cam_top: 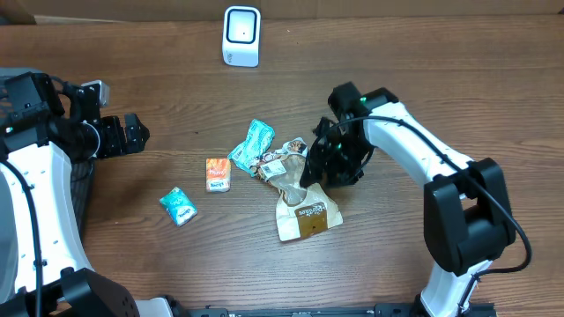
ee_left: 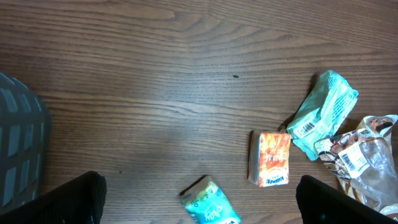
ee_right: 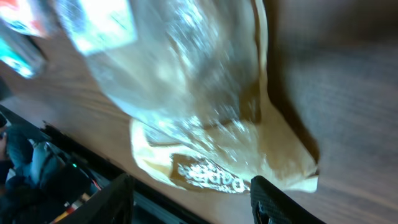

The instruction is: Scan the item barcode

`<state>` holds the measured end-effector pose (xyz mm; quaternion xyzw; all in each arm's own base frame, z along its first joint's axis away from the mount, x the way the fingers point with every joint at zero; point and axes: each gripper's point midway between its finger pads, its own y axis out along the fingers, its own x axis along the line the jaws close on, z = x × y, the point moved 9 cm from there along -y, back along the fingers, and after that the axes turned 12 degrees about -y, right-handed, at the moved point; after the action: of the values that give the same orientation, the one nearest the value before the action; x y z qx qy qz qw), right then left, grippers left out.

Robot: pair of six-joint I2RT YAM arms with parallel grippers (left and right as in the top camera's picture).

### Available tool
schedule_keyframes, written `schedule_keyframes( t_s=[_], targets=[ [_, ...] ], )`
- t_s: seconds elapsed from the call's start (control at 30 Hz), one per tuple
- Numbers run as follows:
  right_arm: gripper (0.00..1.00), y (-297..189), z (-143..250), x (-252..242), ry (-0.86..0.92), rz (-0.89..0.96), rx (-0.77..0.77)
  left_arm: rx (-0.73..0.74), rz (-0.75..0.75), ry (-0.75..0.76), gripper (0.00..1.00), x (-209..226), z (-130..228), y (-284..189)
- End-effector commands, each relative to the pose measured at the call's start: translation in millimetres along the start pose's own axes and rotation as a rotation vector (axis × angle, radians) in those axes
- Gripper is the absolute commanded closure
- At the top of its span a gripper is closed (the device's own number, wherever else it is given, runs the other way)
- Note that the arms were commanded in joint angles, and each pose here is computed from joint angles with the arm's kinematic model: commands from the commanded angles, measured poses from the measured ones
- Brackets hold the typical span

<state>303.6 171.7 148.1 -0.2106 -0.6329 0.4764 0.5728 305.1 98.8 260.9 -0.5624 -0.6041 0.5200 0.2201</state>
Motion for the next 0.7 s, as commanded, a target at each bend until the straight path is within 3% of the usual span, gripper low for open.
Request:
schedule_keyframes(
  t_s=[0.0, 0.2, 0.47, 0.67],
  targets=[
    [0.41, -43.4, -2.5, 2.3, -0.013, 0.110, -0.145, -0.016, 0.018, 0.034, 0.00, -4.8, -3.8, -3.6],
    [0.27, -22.4, -1.0, -13.4, 0.033, 0.148, -0.155, -0.016, 0.018, 0.034, 0.00, -4.8, -3.8, -3.6],
    [0.28, 20.9, 5.1, -30.7, 0.102, 0.045, -0.179, -0.016, 0.018, 0.034, 0.00, -4.8, -3.8, -3.6],
    [0.32, 51.9, 6.6, -16.4, 0.206, -0.016, -0.201, -0.016, 0.018, 0.034, 0.00, -4.8, -3.8, -3.6]
  ],
)
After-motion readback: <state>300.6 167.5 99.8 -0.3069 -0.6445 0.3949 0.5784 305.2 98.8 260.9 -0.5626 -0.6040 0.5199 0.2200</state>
